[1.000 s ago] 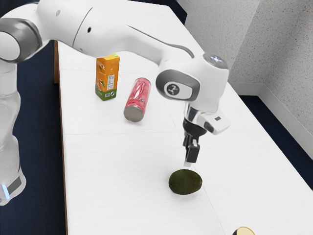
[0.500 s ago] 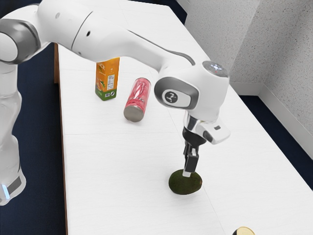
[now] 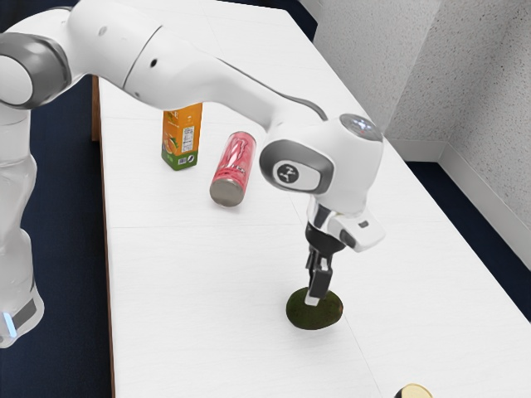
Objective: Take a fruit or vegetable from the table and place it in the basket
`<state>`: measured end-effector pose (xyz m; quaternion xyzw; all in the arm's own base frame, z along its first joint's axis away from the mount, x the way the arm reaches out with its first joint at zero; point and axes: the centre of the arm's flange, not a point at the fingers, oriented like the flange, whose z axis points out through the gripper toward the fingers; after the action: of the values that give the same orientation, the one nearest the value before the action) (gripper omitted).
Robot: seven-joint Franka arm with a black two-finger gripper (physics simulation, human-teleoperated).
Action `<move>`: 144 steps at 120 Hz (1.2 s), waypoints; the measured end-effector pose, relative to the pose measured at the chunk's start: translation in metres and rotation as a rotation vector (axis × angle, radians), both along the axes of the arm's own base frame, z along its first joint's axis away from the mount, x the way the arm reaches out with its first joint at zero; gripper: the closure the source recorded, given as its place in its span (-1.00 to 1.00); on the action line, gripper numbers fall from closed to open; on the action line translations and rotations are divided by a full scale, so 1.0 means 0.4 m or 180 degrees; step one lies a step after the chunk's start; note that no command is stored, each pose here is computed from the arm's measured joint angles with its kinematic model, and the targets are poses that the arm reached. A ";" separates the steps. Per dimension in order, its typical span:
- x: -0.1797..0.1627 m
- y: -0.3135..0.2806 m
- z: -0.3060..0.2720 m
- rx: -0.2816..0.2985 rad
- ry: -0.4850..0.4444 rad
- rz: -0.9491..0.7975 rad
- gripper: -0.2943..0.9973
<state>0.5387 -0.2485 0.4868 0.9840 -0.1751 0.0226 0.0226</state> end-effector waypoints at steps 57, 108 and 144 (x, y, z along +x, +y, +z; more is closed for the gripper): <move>0.030 0.015 -0.066 0.0018 0.0116 0.0039 -0.54; 0.068 0.052 -0.106 -0.0010 0.0122 0.0100 -0.10; 0.011 -0.007 0.314 -0.0110 -0.0559 -0.0049 0.02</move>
<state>0.5431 -0.2513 0.6124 0.9764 -0.1835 0.1116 0.0243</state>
